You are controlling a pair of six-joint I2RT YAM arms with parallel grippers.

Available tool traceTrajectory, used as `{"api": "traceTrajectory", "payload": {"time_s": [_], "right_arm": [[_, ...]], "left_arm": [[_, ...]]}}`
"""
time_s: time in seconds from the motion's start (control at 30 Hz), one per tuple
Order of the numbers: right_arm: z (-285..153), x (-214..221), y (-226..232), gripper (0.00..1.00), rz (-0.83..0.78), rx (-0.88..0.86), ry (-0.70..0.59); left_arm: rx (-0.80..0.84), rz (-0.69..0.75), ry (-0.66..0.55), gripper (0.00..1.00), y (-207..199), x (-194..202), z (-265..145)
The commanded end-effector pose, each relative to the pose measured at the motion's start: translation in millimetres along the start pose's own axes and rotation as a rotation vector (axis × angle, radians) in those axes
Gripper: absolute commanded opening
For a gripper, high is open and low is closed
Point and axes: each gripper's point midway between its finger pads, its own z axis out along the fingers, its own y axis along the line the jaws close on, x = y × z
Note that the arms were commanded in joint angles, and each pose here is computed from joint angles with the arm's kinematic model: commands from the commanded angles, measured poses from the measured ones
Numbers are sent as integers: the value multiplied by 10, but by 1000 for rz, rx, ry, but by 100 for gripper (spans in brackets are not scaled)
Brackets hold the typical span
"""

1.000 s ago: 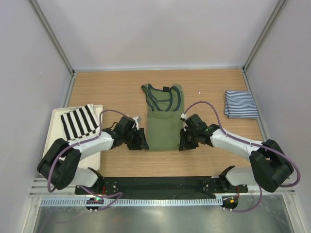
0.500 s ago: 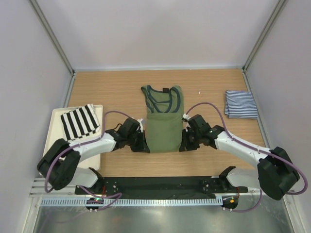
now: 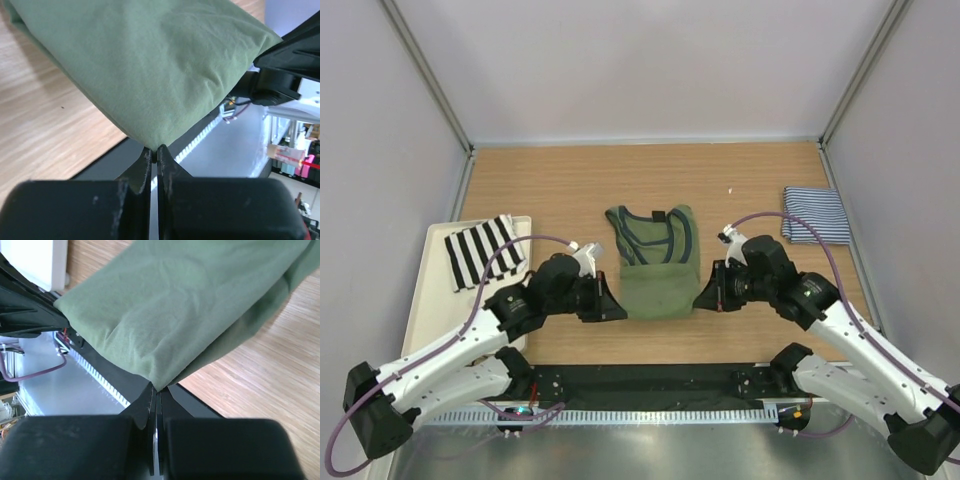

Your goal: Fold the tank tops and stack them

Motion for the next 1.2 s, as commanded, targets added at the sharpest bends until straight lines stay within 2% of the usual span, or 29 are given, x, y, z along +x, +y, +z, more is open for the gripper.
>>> {"api": "traceTrajectory", "payload": {"time_s": [0.0,0.17,0.4,0.6,0.8,0.97,1.1,1.17], "right_arm": [[-202,-58,209,1,0,-50,-16],[-391,-178,369,1,-21,-85,-72],[-444,-260,272,1,-12,-17,-130],[-468,-522,80,1,9,122,-243],[-495,-704,124,1,-3,130,-298],[-468,-902,112,1,-23,178,-327],[-339,-1054,86,1,-44,215,-319],[-332,-1200,65,1,-60,247,-357]], "left_arm": [[53,-34,-22,0,-265,-37,-175],[102,-29,-15,0,-484,13,-244],[150,-17,4,0,-757,139,-240],[110,-98,-60,0,-727,24,-200],[129,-114,-66,0,-856,-53,-175],[97,-158,-155,0,-734,-345,-158],[147,-228,-146,0,-676,-556,-146],[136,-242,-168,0,-620,-687,-141]]}}
